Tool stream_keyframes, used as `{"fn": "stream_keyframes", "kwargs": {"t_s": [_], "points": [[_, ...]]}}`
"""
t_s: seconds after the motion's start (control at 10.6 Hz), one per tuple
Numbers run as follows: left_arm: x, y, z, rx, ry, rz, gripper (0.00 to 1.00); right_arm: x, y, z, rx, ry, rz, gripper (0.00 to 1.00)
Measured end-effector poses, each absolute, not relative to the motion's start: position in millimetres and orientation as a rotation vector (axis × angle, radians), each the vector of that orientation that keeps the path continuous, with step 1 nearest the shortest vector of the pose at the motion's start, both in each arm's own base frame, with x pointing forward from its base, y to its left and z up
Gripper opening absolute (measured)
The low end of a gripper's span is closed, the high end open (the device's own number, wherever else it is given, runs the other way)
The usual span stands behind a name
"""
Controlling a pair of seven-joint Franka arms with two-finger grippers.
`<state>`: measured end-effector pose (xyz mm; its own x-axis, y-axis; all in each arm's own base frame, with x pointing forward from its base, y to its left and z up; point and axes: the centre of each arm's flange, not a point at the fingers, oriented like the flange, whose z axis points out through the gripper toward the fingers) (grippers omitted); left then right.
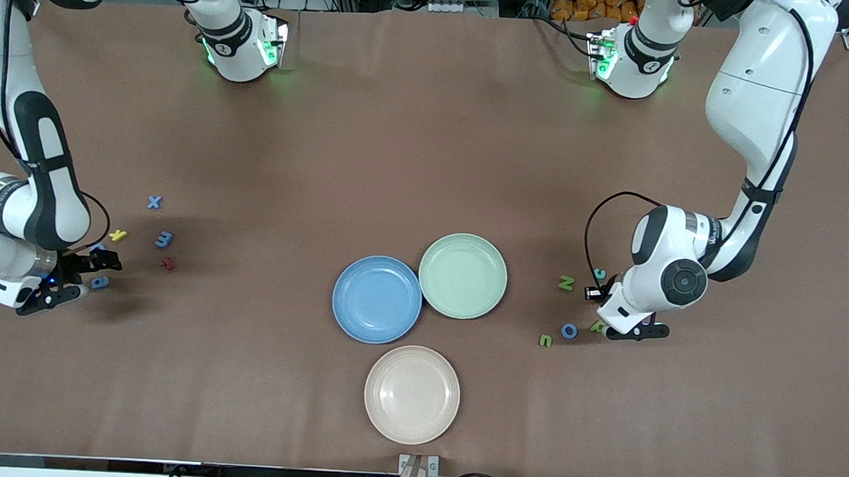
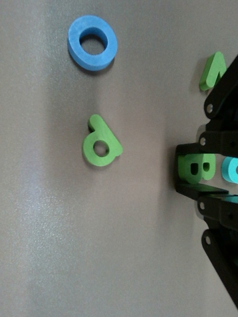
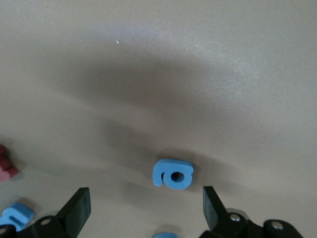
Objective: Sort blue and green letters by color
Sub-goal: 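Grasp the green B with the left gripper while the right gripper grasps blue e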
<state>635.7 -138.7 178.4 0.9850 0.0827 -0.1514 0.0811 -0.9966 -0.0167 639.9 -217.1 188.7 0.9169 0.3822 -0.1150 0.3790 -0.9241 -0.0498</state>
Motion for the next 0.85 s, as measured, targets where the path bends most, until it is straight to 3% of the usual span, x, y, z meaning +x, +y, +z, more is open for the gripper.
{"fn": "stream_keyframes", "kwargs": {"t_s": [0.28,0.85], "points": [[640,-137,182,-3.123,-0.149,0.217,0.28,641,-212,176,-3.009,-0.516,0.136,1.00],[662,-206,266,-3.159,-0.092,0.168,0.28,642,-212,175,-3.005,-0.500,0.126,1.00]]}}
